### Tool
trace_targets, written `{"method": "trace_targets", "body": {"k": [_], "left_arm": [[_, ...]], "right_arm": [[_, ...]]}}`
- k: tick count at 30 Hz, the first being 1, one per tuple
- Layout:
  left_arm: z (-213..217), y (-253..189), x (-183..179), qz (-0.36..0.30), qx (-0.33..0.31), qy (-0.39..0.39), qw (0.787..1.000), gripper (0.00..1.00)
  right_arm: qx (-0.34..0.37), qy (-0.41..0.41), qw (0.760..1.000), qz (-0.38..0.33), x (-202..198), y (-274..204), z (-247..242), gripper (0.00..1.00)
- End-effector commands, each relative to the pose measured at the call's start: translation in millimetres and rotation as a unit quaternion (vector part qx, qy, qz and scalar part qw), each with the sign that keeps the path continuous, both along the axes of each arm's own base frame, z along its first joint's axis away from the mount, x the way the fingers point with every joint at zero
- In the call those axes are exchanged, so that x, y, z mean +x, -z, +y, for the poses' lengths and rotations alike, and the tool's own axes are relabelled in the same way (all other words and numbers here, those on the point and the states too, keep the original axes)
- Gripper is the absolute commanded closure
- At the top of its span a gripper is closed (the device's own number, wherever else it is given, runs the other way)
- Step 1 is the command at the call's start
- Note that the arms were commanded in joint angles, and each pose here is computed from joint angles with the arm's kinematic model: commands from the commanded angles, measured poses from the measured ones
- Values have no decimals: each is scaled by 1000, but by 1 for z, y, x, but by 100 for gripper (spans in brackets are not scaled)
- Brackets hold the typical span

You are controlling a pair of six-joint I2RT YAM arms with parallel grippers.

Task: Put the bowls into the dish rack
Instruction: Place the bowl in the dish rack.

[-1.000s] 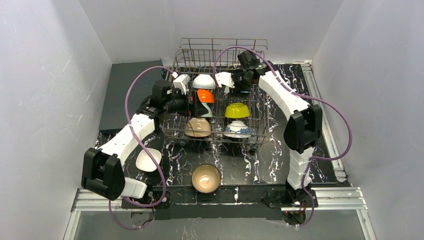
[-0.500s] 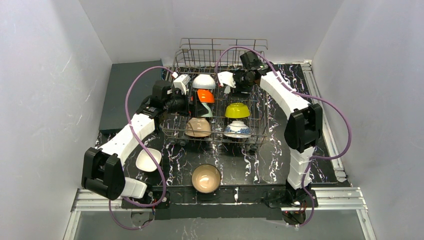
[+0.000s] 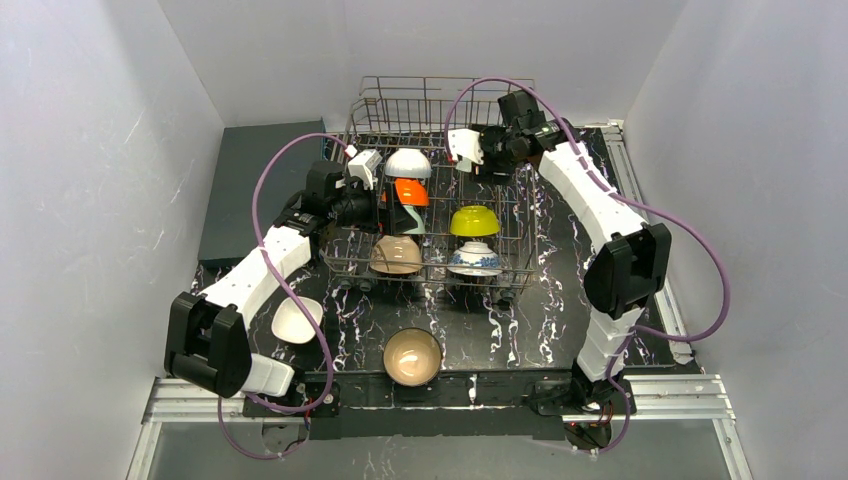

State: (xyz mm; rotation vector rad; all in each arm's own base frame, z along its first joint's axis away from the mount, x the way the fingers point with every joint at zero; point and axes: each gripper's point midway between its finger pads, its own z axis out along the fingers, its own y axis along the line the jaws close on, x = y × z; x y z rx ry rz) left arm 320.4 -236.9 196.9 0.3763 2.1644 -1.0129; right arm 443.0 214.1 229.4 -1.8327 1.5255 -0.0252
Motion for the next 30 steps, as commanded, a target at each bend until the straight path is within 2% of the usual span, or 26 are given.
{"method": "trace_targets", "body": {"k": [1, 8, 21, 30], "left_arm": [[-1, -3, 0, 2, -7, 8, 1000, 14], [-1, -4, -1, 4, -8, 8, 1000, 14], [-3, -2, -1, 8, -10, 11, 1000, 14], [-2, -1, -1, 10, -9, 10, 1000, 14]], "right_arm": [[10, -7, 1000, -27, 2, -18, 2, 99], [-11, -13, 1000, 11, 4, 16, 2, 99], [-26, -23, 998, 42, 1, 47, 3, 99], [-15, -24, 999, 37, 3, 46, 7, 99]]}}
